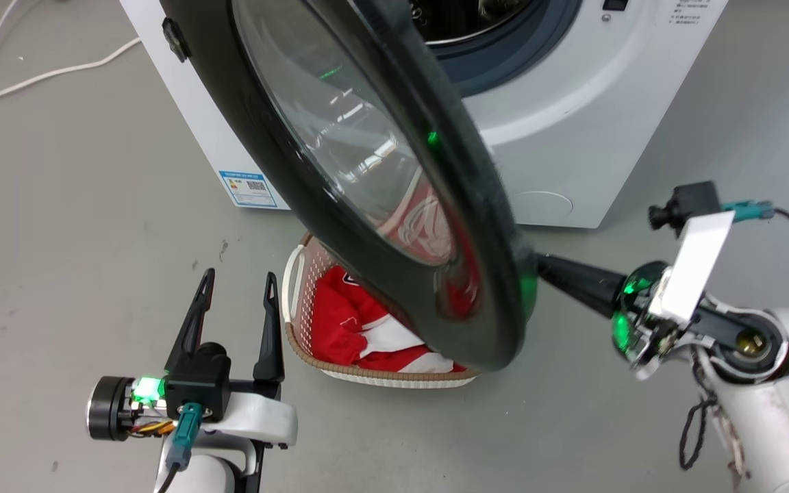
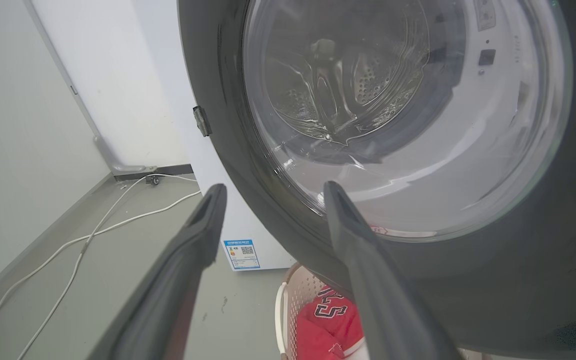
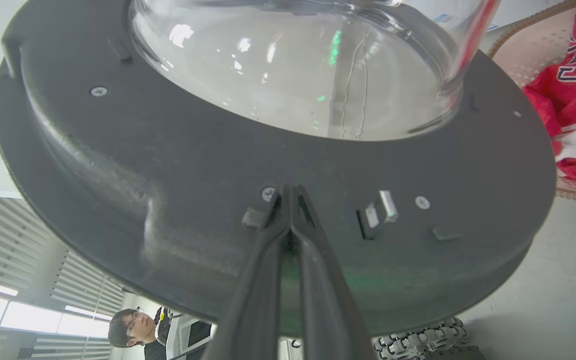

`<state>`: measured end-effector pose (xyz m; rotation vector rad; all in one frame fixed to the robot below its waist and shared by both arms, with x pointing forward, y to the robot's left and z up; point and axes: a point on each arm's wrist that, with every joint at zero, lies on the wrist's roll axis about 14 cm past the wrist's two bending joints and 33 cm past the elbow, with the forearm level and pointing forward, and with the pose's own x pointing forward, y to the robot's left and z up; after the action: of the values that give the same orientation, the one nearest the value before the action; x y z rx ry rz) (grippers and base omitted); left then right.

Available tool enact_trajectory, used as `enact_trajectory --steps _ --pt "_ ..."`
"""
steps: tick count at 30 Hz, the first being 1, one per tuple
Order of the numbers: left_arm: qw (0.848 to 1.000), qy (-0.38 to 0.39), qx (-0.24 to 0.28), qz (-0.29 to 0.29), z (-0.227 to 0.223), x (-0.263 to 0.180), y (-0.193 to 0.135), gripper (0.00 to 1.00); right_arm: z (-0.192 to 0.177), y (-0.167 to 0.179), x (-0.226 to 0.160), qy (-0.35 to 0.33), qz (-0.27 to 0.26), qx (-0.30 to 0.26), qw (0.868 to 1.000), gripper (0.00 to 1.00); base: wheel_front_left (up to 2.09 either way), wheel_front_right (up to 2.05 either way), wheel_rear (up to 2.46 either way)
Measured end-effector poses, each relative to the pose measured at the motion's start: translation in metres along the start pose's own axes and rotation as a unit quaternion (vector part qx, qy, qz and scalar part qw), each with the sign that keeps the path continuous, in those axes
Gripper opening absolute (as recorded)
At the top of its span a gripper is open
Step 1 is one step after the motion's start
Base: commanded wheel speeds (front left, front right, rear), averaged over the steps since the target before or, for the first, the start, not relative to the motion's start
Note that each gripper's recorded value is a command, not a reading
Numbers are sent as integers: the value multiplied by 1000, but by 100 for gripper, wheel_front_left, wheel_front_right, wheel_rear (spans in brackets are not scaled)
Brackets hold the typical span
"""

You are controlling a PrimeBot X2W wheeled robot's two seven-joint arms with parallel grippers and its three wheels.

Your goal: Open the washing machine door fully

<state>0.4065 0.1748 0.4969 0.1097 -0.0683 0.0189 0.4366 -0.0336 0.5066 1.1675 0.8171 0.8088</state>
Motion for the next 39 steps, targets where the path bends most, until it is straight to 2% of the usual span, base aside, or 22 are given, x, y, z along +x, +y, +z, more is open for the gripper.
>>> enact_trajectory --steps 13,24,34,39 --pt "1000 -4 -2 9 6 -14 5 100 -62 25 18 58 48 17 997 0 0 0 0" --pt "1000 -6 -2 16 8 -21 9 100 -99 35 25 90 71 36 993 0 0 0 0" --pt "1000 -7 -4 16 10 -23 8 100 -115 33 25 96 71 50 992 0 0 0 0" --pt "1000 -8 -4 15 11 -24 8 100 -108 33 22 69 73 59 993 0 0 0 0"
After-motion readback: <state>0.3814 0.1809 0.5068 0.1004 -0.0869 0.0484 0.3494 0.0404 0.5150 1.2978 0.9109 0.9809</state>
